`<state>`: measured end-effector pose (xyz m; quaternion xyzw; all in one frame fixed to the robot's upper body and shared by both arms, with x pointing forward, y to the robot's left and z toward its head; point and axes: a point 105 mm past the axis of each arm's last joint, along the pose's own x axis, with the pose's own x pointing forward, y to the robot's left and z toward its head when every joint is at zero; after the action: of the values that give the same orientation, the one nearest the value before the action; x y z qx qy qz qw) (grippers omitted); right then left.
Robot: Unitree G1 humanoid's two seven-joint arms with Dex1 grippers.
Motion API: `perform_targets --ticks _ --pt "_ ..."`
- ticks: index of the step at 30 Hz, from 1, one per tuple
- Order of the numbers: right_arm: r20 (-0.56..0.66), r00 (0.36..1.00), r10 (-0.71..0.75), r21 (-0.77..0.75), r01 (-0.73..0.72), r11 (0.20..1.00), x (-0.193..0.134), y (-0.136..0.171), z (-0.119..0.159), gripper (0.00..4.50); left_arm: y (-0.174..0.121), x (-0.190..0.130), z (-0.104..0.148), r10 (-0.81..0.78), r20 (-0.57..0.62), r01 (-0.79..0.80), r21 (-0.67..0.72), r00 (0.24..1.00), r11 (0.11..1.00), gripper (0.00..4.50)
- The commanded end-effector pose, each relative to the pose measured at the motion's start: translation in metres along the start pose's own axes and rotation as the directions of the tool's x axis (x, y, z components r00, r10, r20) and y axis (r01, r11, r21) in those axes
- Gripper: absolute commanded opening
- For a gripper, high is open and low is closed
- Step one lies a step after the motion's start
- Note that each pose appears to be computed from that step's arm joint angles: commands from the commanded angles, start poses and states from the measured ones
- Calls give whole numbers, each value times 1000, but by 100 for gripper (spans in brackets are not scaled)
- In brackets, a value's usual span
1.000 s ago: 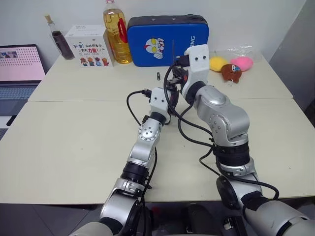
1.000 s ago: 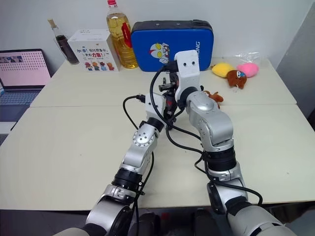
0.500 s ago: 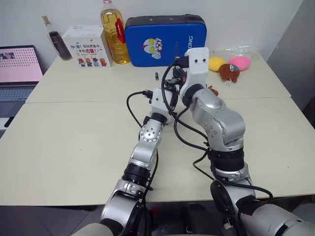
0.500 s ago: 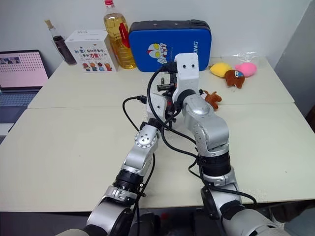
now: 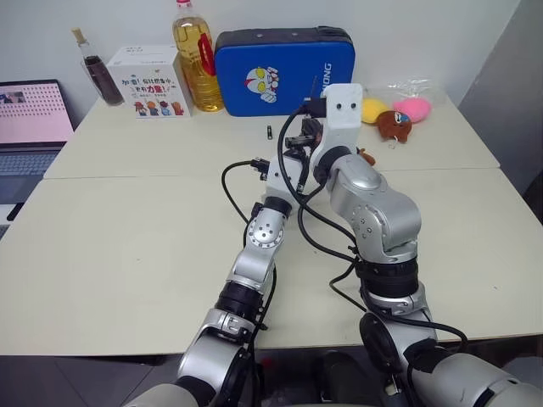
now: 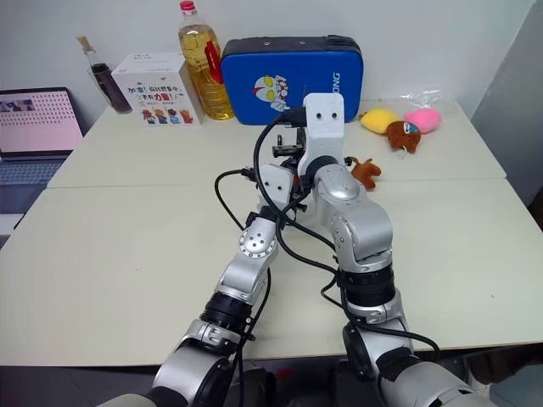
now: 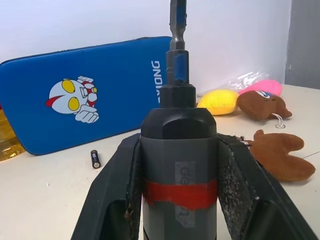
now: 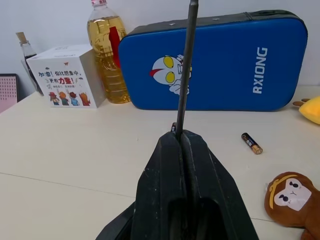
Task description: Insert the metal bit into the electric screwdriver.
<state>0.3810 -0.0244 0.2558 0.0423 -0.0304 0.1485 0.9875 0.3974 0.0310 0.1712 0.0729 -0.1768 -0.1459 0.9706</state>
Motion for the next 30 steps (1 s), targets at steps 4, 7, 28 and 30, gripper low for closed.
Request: perform_targets --ticks 4,7,28,30 --pt "-219 974 -50 35 59 998 5 -14 -46 2 8 -4 9 37 67 -39 32 997 999 166" --pt "-237 970 -48 40 59 997 4 -14 -50 2 7 -5 9 38 71 -41 35 997 999 166" --pt "-220 973 -61 -1 62 998 -1 -17 -44 98 15 0 7 56 69 -59 33 996 998 166" --pt "-221 973 -63 -3 64 998 -1 -17 -44 117 15 -1 8 56 74 -58 32 996 998 166"
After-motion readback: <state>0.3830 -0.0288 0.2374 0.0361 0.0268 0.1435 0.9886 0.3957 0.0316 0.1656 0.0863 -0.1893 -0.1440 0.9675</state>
